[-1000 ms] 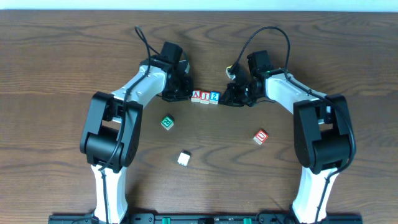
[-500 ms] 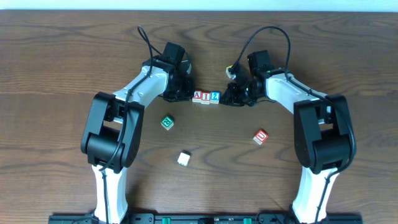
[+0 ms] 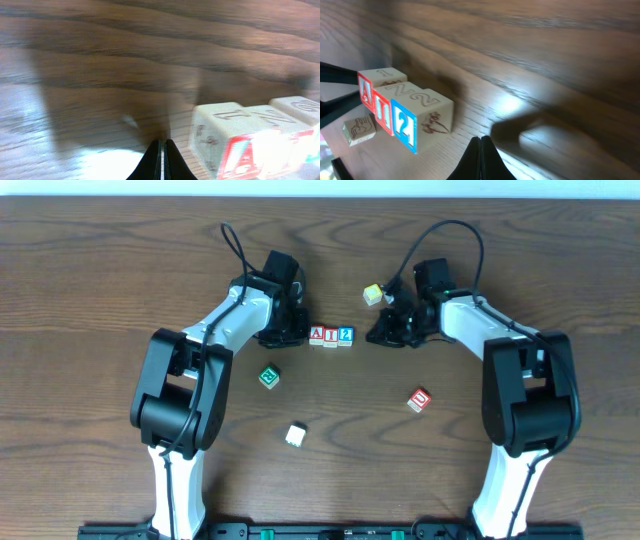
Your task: Spell out Ai2
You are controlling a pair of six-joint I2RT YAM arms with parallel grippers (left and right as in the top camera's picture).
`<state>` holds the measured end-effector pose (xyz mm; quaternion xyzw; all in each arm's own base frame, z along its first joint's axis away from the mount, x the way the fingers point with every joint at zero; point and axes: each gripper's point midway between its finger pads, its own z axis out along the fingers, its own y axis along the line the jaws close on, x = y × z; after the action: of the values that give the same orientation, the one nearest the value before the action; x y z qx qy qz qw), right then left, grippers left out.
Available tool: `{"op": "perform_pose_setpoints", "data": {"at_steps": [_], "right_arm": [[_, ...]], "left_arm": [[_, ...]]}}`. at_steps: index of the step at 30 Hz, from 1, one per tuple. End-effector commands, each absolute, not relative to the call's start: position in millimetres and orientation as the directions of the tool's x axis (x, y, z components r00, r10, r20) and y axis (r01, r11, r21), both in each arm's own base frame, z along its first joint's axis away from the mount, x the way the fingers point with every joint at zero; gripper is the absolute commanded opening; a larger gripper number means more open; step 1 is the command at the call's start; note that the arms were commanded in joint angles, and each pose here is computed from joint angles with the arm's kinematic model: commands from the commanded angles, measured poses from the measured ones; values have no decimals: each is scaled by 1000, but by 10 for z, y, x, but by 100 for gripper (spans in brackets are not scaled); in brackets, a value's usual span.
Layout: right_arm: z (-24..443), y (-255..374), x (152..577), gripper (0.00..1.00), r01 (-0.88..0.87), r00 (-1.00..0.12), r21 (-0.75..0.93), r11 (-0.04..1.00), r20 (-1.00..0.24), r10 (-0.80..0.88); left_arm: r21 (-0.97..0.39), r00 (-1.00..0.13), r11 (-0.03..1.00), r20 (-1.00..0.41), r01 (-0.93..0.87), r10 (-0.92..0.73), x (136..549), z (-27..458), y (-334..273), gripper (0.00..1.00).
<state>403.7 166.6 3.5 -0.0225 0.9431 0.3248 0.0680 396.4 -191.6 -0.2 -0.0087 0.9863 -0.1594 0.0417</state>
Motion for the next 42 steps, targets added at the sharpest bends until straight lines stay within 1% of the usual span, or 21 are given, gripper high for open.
{"op": "perform_pose_setpoints", "data": {"at_steps": [1, 4, 6, 8, 9, 10, 11, 12, 13, 15, 18, 33, 34, 36, 38, 40, 42], "right_arm": [[183, 1574, 4205, 1, -100, -984, 611, 785, -176, 12], [522, 1486, 4344, 1, -179, -967, 582, 793, -252, -33], [811, 1330, 4456, 1, -200, -953, 506, 839, -301, -46], [1110, 1181, 4553, 2, -229, -929, 417, 879, -363, -69], [1288, 1116, 4606, 13, -242, -912, 373, 896, -402, -79], [1443, 1076, 4650, 37, -247, -896, 343, 906, -436, -79], [1572, 1051, 4684, 67, -251, -881, 323, 913, -466, -78], [1700, 1025, 4713, 99, -255, -864, 302, 919, -498, -76], [1807, 1008, 4730, 98, -258, -849, 287, 923, -523, -75], [1931, 1014, 4724, 99, -268, -834, 284, 921, -547, -73], [1950, 995, 4724, 99, -265, -831, 282, 922, -551, -71], [1919, 1020, 4705, 99, -268, -836, 284, 921, -544, -76], [1919, 1019, 4705, 99, -268, -836, 283, 921, -544, -76], [1918, 1020, 4704, 99, -268, -836, 284, 921, -544, -76], [1919, 1019, 4705, 99, -268, -836, 283, 921, -544, -76], [1917, 1019, 4704, 99, -268, -836, 284, 921, -544, -76], [1917, 1019, 4704, 99, -268, -836, 283, 921, -544, -76]], "left_arm": [[-191, -978, 979, -179, -71, -106, 4166, 234, -1522, 6], [-183, -947, 979, -287, -92, -143, 4281, 694, -1331, 6], [-187, -911, 977, -378, -100, -166, 4309, 1128, -1214, 6], [-196, -876, 978, -457, -69, -154, 4275, 1531, -1167, 6], [-203, -858, 978, -492, -49, -145, 4246, 1714, -1160, 9], [-213, -840, 976, -521, -40, -148, 4210, 1881, -1151, 32], [-221, -825, 975, -544, -34, -152, 4175, 2015, -1142, 61], [-231, -808, 973, -567, -27, -157, 4121, 2167, -1129, 95], [-240, -798, 971, -581, -20, -161, 4061, 2283, -1121, 95], [-250, -793, 968, -588, -13, -162, 3907, 2439, -1095, 95], [-247, -792, 969, -589, -14, -161, 3731, 2562, -1042, 95], [-248, -789, 969, -593, -13, -162, 3691, 2600, -1030, 95], [-241, -802, 970, -576, -18, -158, 3633, 2573, -1015, 95], [-186, -825, 982, -551, -29, -129, 3449, 2554, -902, 95], [-158, -822, 987, -556, -38, -121, 3218, 2673, -788, 96], [-140, -794, 990, -599, -28, -107, 2988, 2868, -681, 95], [-89, -741, 995, -672, 54, -20, 2778, 3056, -609, 96]]}}
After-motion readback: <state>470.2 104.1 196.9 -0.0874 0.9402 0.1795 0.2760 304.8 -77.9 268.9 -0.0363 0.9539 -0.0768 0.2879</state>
